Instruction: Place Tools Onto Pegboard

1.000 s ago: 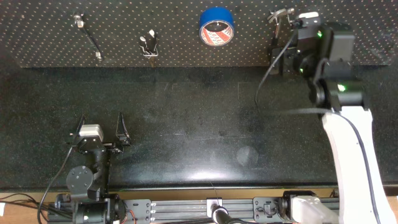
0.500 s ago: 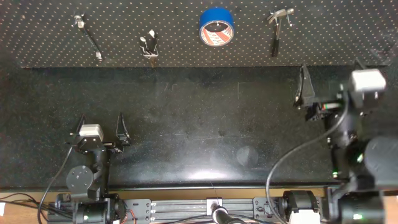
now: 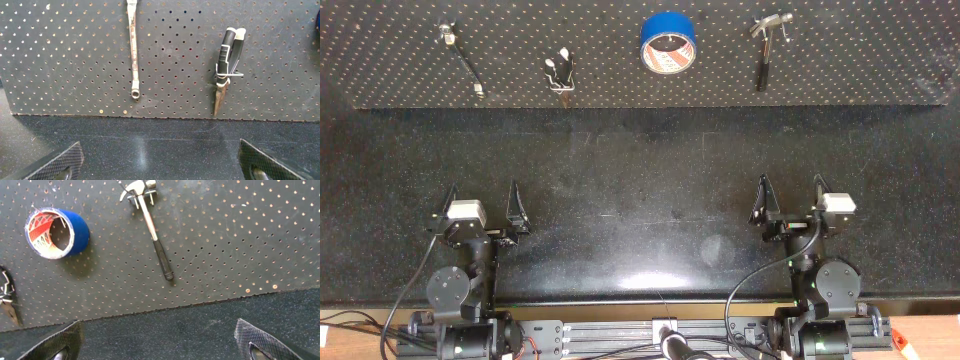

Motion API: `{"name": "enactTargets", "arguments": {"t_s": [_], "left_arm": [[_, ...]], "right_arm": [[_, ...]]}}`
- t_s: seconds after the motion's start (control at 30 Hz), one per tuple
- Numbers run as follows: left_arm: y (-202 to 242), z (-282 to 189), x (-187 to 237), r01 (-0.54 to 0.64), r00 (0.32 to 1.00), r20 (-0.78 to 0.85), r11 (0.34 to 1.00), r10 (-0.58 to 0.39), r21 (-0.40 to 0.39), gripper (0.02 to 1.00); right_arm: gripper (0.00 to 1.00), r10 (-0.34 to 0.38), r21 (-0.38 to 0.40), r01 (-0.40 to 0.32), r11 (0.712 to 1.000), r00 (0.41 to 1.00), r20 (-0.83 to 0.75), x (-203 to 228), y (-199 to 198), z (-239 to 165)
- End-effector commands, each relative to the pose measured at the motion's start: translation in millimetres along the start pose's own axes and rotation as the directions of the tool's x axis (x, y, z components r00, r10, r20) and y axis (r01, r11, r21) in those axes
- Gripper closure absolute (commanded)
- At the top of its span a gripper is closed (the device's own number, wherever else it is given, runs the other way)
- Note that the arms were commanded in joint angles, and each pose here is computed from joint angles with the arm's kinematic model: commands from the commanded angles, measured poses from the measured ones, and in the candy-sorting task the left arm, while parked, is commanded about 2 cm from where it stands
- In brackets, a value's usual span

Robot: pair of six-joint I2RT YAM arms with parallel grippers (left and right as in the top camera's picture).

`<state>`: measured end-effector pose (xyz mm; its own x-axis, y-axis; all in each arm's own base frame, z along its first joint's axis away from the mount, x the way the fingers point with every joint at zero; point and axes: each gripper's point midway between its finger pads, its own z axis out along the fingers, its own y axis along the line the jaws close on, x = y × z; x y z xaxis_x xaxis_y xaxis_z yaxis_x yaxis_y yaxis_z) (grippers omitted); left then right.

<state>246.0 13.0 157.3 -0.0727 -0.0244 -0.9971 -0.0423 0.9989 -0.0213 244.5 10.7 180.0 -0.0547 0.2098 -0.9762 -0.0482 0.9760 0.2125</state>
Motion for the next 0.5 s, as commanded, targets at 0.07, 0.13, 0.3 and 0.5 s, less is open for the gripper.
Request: {"name": "enactTargets", "arguments": {"t_s": [0.07,0.13,0.3,0.5], "left_arm": [[-1.4,-0.3,1.2,-0.019,1.0,-0.003,1.0,0.019,0.01,0.02],[-1.3,-0.2,1.2,-0.019,1.0,-0.003,1.0,0.019,0.01,0.023],[-1.3,-0.2,1.2,-0.019,1.0,-0.003,1.0,0.019,0.01,0.023],[-1.3,-0.2,1.2,-0.019,1.0,-0.003,1.0,0.019,0.01,0.023]], "right_arm": [[0.016,-0.073,0.009,0.073,0.997,0.997,-0.023,21.2,-5.2,2.3],[0.018,-0.114,0.011,0.114,0.993,0.993,-0.023,21.1,-5.8,2.3],[0.018,-0.231,0.008,0.231,0.973,0.973,-0.024,21.2,-5.9,2.3],[0.018,-0.231,0.008,0.231,0.973,0.973,-0.024,21.1,-5.8,2.3]]}}
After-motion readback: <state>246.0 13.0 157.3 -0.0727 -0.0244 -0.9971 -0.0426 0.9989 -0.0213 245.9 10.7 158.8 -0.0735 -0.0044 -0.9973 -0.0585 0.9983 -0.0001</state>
